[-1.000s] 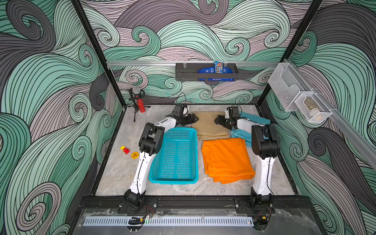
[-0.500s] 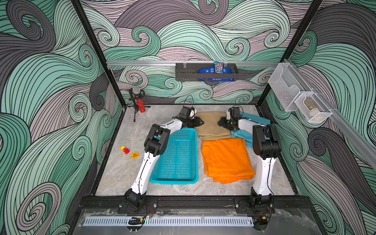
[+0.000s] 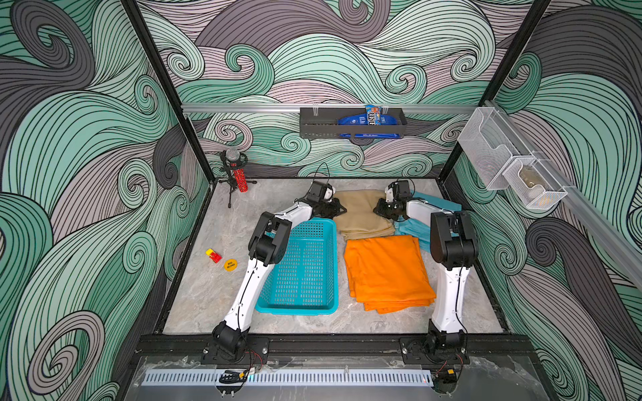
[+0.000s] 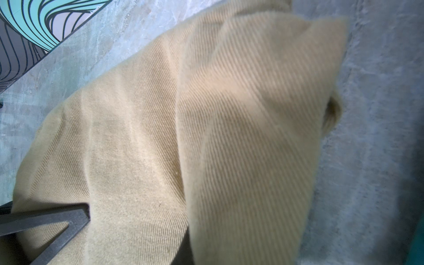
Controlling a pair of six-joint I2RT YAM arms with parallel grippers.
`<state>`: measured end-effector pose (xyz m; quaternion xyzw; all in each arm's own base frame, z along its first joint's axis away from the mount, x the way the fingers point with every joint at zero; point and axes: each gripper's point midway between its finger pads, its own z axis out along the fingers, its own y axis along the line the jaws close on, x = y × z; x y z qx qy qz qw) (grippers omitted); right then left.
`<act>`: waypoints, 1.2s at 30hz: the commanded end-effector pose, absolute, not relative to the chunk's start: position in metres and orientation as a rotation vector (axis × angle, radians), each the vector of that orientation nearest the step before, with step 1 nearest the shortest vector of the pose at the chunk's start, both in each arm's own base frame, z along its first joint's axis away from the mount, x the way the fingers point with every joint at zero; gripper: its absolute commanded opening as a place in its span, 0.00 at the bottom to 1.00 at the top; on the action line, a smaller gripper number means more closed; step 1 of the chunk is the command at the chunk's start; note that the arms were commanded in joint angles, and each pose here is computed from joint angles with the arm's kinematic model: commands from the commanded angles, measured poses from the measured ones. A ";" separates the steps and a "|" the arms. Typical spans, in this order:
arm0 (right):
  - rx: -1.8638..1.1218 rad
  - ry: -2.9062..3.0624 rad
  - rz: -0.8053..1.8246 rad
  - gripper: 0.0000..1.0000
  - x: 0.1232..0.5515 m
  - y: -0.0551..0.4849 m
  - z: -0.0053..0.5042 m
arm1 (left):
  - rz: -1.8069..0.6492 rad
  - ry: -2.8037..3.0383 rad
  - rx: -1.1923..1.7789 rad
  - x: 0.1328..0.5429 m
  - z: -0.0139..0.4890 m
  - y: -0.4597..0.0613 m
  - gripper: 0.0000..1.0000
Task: Put the folded long pants in the basket
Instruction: Pick up the long pant at the center of the board, then place the long pant in the basket.
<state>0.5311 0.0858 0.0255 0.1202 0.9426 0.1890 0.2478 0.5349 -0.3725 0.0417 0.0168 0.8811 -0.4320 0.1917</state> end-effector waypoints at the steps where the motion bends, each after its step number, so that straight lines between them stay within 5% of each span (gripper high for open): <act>1: 0.280 2.554 0.583 0.00 0.532 0.102 0.050 | -1.330 2.321 0.113 0.541 0.112 -0.397 0.00; 9: 0.275 2.402 0.607 0.00 0.546 0.090 0.124 | -1.365 2.095 0.123 0.552 0.210 -0.392 0.00; 20: 0.233 2.250 0.663 0.00 0.545 0.089 0.215 | -1.350 1.998 0.135 0.552 0.276 -0.369 0.00; 28: 0.181 2.214 0.676 0.00 0.502 0.123 0.251 | -1.275 2.032 0.202 0.518 0.308 -0.342 0.00; 36: 0.074 2.226 0.691 0.00 0.426 0.195 0.261 | -1.111 2.107 0.225 0.441 0.305 -0.288 0.00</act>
